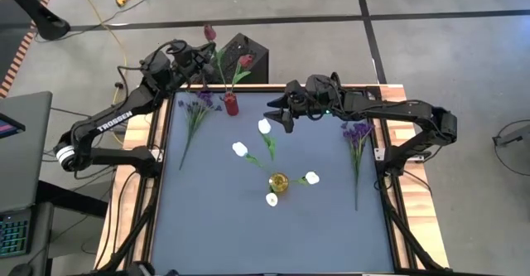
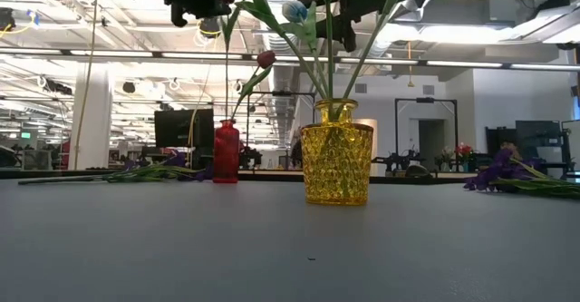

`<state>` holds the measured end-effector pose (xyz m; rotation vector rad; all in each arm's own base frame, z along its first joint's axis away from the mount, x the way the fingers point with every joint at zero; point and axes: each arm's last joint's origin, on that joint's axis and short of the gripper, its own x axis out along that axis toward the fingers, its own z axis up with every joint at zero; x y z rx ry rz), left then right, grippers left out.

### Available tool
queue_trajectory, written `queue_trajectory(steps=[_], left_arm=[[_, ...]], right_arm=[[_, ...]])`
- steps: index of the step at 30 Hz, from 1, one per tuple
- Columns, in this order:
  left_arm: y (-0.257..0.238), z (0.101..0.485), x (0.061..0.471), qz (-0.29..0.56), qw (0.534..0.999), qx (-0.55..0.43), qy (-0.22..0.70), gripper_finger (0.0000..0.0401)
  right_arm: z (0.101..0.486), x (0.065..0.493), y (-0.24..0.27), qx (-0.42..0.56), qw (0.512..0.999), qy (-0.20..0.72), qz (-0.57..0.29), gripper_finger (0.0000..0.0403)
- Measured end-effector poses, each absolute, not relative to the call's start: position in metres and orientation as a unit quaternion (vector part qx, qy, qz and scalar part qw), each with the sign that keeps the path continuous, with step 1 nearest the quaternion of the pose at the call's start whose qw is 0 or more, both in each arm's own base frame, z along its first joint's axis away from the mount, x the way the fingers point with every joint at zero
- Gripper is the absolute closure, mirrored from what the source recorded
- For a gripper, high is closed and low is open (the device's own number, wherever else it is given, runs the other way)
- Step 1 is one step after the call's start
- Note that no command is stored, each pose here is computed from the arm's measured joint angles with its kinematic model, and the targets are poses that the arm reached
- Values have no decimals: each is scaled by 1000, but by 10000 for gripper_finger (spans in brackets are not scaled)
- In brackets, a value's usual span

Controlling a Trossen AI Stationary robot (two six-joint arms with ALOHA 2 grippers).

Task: Sort flowers into vase by color
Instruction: Put the red flower into the red vase

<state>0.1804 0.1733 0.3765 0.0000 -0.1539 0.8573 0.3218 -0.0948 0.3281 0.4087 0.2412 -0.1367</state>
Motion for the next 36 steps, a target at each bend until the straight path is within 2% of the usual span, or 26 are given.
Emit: queue_trajectory(steps=[16, 25, 36], left_arm=[[175, 370, 181, 425, 904, -2, -42, 401], [191, 343, 205, 394, 919, -29, 5, 401], [190, 332, 206, 394, 918, -31, 44, 401]], right_arm=[[328, 320, -99, 202, 969, 121, -74, 127], [327, 318, -106, 204, 968, 119, -85, 127], [327, 317, -107, 201, 968, 123, -87, 127]])
